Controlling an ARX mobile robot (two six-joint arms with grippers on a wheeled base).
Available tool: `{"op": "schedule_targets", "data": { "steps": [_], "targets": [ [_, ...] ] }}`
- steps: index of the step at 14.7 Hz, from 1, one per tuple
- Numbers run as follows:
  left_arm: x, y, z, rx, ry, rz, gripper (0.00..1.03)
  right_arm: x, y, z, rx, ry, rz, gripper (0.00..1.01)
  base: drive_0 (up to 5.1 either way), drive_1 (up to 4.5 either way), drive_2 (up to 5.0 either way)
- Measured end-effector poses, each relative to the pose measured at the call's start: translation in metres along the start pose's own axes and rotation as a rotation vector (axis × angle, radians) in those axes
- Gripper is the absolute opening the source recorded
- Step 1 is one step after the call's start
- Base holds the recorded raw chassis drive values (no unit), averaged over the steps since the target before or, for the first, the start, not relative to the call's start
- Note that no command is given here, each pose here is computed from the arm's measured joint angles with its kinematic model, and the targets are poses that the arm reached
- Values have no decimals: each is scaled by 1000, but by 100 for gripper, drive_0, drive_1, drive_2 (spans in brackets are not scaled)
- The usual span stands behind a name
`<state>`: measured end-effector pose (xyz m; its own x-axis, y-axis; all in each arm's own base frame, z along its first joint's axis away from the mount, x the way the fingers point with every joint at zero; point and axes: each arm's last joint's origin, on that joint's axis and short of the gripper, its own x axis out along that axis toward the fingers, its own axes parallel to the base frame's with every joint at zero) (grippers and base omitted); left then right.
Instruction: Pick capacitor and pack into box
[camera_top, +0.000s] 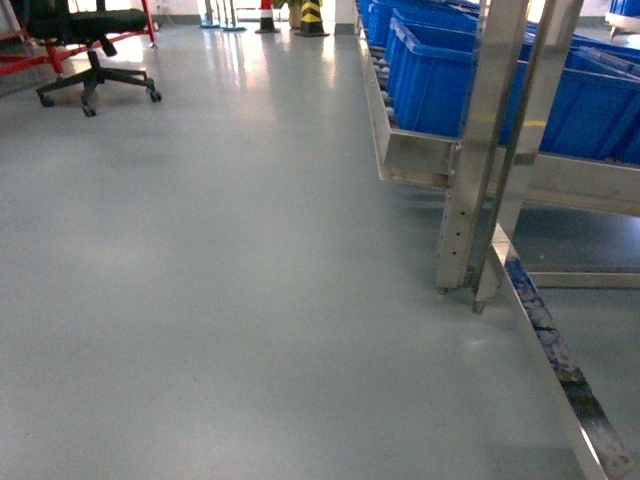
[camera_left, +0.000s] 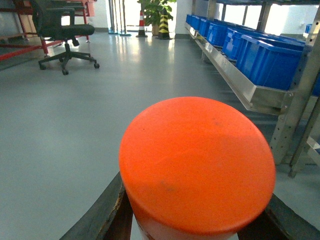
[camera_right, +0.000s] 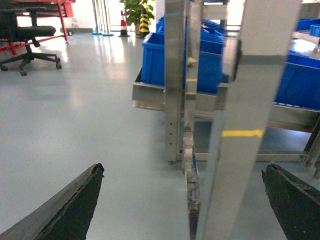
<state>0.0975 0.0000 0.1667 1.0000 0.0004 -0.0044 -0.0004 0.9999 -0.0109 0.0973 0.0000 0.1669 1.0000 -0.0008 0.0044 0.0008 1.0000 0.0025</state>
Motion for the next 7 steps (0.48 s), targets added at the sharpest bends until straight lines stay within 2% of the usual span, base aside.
{"op": "schedule_targets", "data": {
  "steps": [7],
  "targets": [
    [0, 0, 0, 0, -2, 0, 45, 0, 0, 0, 0, -2, 1, 98, -505, 240, 240]
  ]
}}
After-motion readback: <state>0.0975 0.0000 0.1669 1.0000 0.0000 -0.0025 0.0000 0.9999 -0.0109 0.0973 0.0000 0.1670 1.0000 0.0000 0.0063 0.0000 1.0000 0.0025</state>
